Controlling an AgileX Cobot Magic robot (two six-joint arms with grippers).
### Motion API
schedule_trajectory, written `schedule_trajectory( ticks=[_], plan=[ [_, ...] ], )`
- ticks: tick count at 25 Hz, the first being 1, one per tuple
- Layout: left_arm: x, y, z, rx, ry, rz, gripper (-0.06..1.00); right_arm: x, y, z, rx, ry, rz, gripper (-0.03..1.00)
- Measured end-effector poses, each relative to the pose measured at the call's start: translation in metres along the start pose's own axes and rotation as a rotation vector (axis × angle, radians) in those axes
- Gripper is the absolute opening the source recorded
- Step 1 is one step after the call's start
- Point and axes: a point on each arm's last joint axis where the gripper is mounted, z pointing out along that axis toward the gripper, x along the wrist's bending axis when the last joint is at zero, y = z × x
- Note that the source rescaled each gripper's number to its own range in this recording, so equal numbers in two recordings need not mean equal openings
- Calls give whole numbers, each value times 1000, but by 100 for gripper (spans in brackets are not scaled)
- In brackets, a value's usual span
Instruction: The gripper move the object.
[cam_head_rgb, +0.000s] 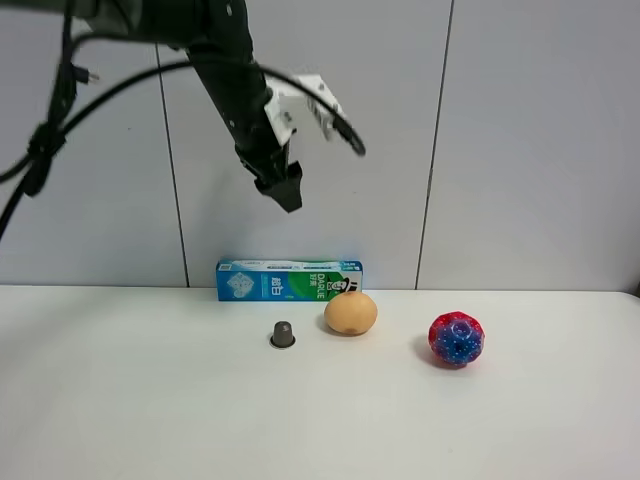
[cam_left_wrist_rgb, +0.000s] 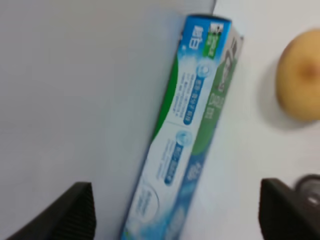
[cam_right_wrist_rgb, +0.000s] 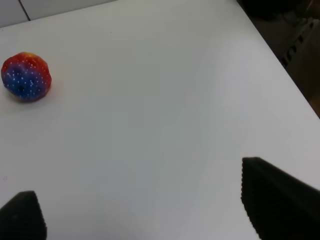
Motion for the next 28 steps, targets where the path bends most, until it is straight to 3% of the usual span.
schedule_trajectory(
  ticks=[7,14,19,23,28],
  plan=[
    [1,11,-112,67,22,-207,58,0,0,0,0,0,0,100],
    [1,6,-200,-7,134,-369,58,0,0,0,0,0,0,100],
    [-20,-29,-228,48,104,-453,58,0,0,0,0,0,0,100],
    [-49,-71,-241,120,55,-555,58,0,0,0,0,0,0,100],
    [-91,-125,-265,116,15,-691,58,0,0,0,0,0,0,100]
  ],
)
